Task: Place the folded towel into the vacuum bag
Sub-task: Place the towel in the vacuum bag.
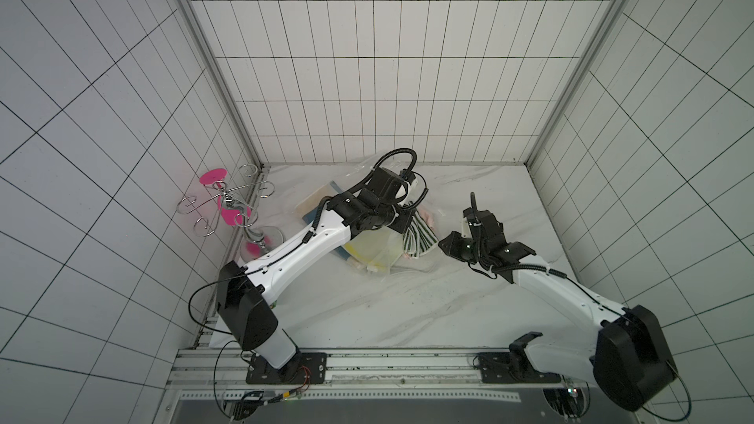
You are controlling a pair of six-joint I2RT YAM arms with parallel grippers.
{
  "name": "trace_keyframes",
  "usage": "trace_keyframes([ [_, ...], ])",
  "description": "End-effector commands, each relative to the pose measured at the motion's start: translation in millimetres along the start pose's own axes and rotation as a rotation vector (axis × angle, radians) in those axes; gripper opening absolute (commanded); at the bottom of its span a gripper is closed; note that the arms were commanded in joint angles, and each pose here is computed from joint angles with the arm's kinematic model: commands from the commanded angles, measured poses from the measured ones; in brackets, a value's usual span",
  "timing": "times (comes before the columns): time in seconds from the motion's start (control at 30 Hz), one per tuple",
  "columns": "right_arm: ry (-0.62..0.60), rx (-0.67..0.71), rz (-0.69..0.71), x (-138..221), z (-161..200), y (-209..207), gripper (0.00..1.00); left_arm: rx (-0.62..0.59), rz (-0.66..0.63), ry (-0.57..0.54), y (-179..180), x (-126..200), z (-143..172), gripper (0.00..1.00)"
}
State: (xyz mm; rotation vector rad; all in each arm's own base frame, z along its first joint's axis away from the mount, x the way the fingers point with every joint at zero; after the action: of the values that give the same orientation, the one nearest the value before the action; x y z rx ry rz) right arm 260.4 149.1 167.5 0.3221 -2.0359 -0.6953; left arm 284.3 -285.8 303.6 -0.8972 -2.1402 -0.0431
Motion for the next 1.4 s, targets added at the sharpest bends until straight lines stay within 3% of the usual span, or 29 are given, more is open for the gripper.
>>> trace_keyframes([
  [0.0,-0.075,-0.147,-0.062,-18.9,-9.1,8.7,0.41,-0.017,0.036,-0.019,-12.4,-1.5,-10.5,0.00],
  [0.13,-0.049,-0.054,-0.004,-43.2,-17.0,10.6,0.54,-0.022,0.041,-0.002,-13.6,-3.3,-8.0,0.00],
  [0.4,-0.037,0.034,0.073,-69.4,-16.2,3.7,0.58,-0.030,0.043,0.008,-13.3,-3.0,-5.0,0.00],
  [0.47,-0.064,0.067,0.056,-77.1,-26.1,10.0,0.48,-0.029,0.048,0.014,-14.4,-5.7,-4.5,0.00],
  [0.53,-0.103,0.108,-0.005,-77.2,-41.5,24.1,0.30,-0.034,0.051,0.022,-15.9,-8.3,-3.3,0.00],
  [0.6,-0.121,0.157,-0.086,-68.1,-61.2,50.2,0.13,-0.040,0.052,0.030,-17.9,-8.3,-1.4,0.00],
  [0.67,-0.144,0.226,-0.161,-47.3,-80.3,81.8,0.03,-0.047,0.049,0.037,-18.1,-8.3,0.2,0.00],
  [0.77,-0.177,0.274,-0.181,-27.1,-96.0,101.9,0.00,-0.053,0.046,0.032,-17.9,-5.7,0.6,0.00],
  [0.83,-0.178,0.258,-0.139,-33.1,-102.5,91.1,0.00,-0.054,0.047,0.029,-17.9,-5.4,0.4,0.00],
  [1.03,0.017,0.045,0.248,-98.9,-96.4,-19.5,0.00,-0.055,0.060,0.025,-20.1,-1.7,-1.4,0.00],
  [1.2,0.016,0.037,0.226,-106.8,-87.2,-29.9,0.44,-0.059,0.075,0.021,-22.3,1.7,-3.0,0.00],
  [1.37,-0.021,0.074,0.140,-62.0,-85.4,-4.9,0.61,-0.063,0.078,0.039,-23.1,6.6,-1.7,0.00],
])
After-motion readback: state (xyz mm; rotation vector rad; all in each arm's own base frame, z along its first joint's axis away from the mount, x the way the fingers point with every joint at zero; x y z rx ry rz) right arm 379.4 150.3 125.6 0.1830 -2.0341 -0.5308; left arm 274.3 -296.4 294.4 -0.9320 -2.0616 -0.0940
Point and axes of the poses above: each gripper's point midway between its finger pads, its own x axis back along the fingers, its own y axis along the line the jaws close on, z = x × y, the point moved 7 cm from there along x, back along the fingers, and after that the axes turned 1 degree about x, right-handed, at the moved point
